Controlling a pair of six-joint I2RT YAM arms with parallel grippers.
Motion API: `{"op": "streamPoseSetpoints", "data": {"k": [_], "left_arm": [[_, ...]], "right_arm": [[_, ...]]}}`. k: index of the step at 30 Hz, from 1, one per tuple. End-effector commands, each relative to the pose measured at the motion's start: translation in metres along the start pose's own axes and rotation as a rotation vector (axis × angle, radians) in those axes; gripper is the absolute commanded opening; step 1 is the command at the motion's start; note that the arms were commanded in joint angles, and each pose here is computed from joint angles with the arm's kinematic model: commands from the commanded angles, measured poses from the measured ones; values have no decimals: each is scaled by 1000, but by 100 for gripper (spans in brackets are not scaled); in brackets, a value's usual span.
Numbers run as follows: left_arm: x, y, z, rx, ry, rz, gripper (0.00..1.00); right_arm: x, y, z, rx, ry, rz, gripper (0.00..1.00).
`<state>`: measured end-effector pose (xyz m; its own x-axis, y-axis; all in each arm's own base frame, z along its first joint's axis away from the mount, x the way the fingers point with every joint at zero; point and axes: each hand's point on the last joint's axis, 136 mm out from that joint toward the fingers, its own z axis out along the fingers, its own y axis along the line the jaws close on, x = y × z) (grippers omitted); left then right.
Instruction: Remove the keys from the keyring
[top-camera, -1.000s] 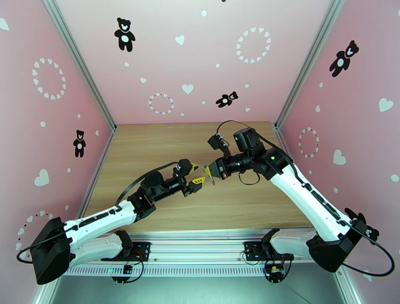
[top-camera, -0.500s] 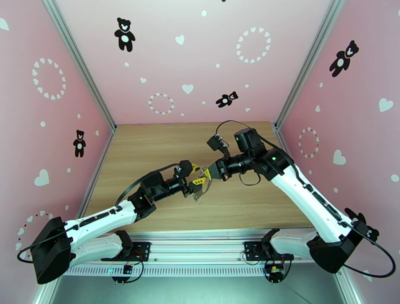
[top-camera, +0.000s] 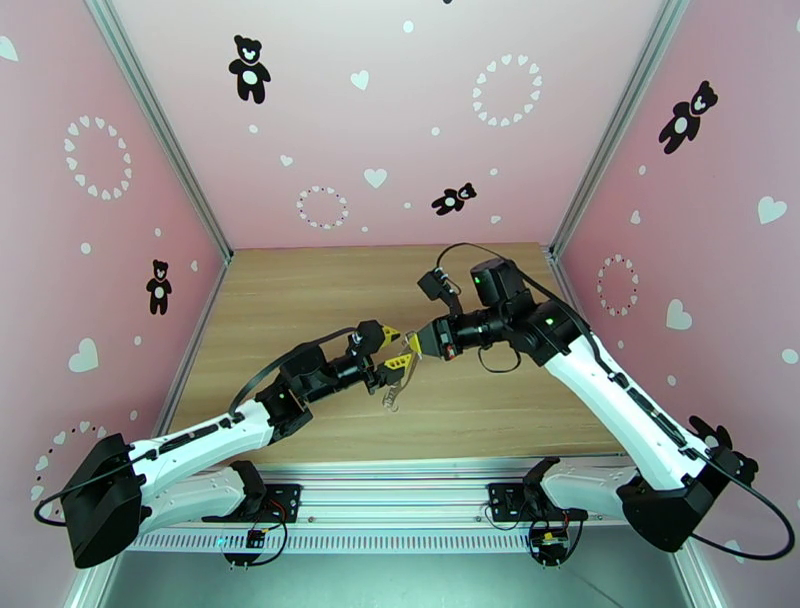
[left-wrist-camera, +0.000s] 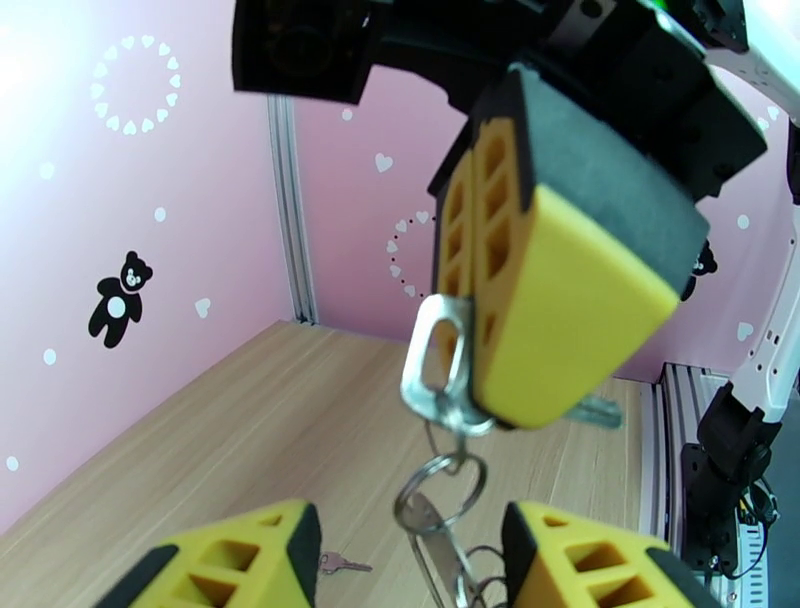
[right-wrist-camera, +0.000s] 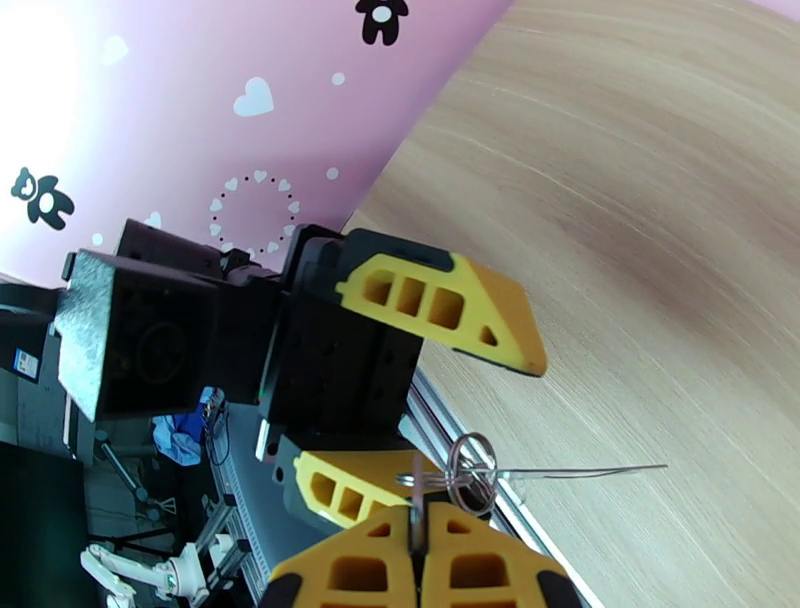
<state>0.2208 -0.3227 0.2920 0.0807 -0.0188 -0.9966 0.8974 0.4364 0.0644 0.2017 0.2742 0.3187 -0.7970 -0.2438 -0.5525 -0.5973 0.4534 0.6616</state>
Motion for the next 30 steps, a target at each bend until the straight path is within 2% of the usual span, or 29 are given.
{"op": "streamPoseSetpoints", "data": {"k": [1, 9, 19, 21, 25, 30], "left_arm": [[-14, -6, 0, 28, -54, 22, 53], [-13, -4, 5, 8, -63, 31, 52], [-7, 17, 4, -116, -67, 0, 50], [-4, 22, 4, -143, -59, -5, 51], [-5, 12, 7, -92, -55, 2, 53], [3, 25, 12, -163, -32, -10, 53]], "right_arm": [[-8, 7, -4, -1, -58, 17, 0], [-13, 9, 1, 8, -103, 64, 0], [-20, 10, 1, 5, -140, 86, 0], [-21, 11, 2, 6, -145, 91, 0], [-24, 10, 2, 18, -169, 108, 0], [-29, 9, 1, 28, -196, 121, 0]]}}
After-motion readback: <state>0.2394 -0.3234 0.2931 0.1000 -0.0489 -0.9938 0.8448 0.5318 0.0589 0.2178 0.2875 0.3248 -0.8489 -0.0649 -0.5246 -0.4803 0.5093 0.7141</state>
